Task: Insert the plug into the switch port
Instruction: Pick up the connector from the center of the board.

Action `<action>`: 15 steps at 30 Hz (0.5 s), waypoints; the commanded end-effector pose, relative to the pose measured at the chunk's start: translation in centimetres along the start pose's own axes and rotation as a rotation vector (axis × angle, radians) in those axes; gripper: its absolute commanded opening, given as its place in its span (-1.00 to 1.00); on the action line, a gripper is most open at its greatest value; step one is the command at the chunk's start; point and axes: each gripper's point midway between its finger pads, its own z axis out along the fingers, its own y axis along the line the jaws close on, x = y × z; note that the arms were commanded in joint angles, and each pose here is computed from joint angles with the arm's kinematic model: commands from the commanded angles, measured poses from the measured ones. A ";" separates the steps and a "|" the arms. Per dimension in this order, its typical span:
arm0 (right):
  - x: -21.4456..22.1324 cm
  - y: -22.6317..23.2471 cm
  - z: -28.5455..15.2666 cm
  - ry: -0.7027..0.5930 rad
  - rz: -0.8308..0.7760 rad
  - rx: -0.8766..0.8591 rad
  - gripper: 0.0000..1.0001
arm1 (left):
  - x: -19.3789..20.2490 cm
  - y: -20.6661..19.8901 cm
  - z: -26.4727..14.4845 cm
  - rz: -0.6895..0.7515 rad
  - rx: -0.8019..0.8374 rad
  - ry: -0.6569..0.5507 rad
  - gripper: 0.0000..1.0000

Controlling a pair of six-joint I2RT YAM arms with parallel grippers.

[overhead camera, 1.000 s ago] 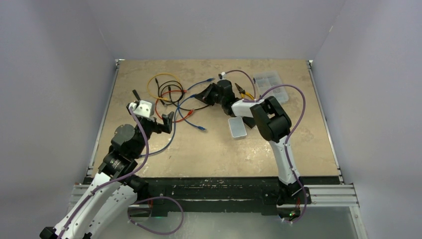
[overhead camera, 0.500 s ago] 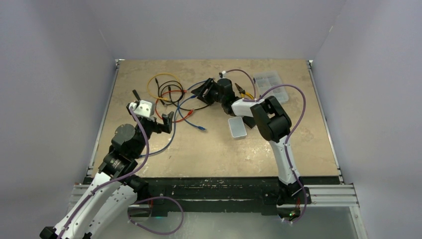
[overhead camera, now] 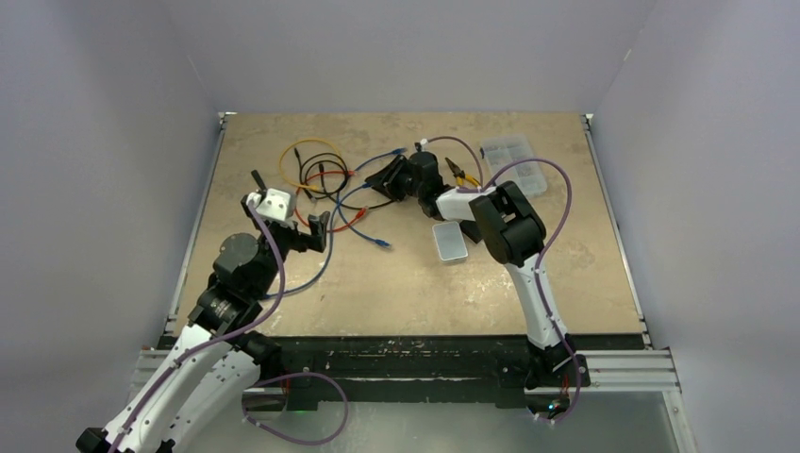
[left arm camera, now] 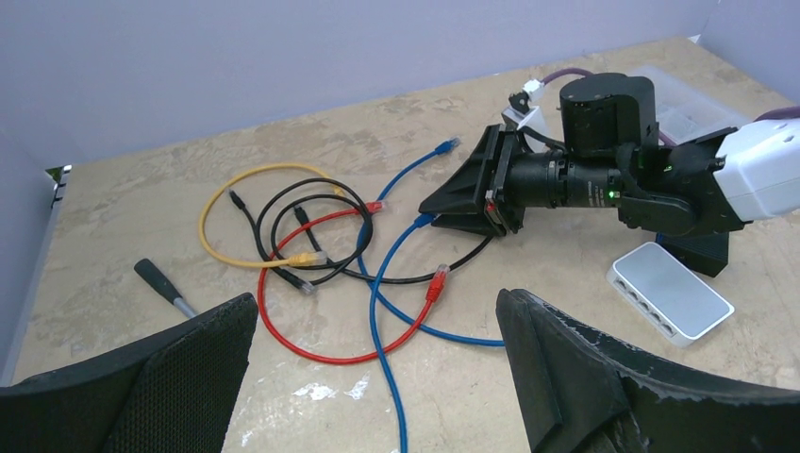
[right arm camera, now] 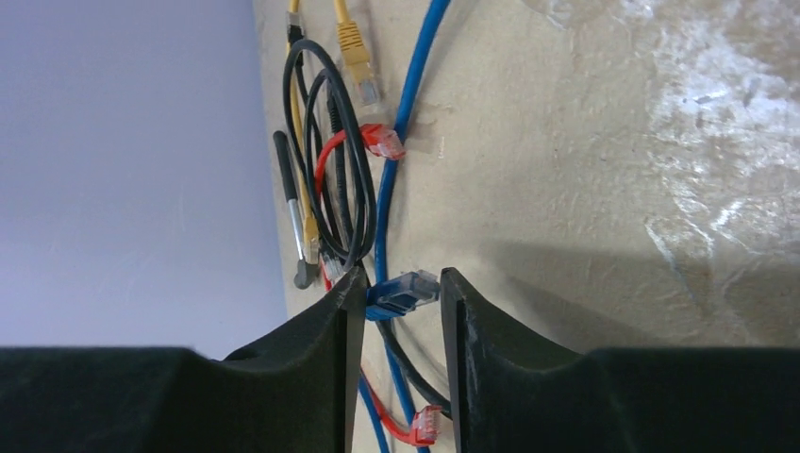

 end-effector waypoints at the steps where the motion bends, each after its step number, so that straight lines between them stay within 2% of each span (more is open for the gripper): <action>1: -1.2 2.1 0.0 -0.027 -0.005 -0.042 -0.36 | -1.0 0.2 -0.2 0.003 -0.001 -0.038 0.99; 6: -1.4 5.2 -1.2 -0.024 -0.042 -0.145 -0.76 | -1.1 -0.3 -0.1 -0.004 0.025 -0.040 0.99; 11: -1.8 10.4 -4.2 -0.031 -0.164 -0.300 -1.00 | -1.0 -0.7 0.0 -0.015 0.044 -0.037 0.99; 15: -1.3 14.8 -7.3 -0.018 -0.291 -0.470 -1.00 | -1.6 -1.1 -0.1 -0.019 0.069 -0.050 0.99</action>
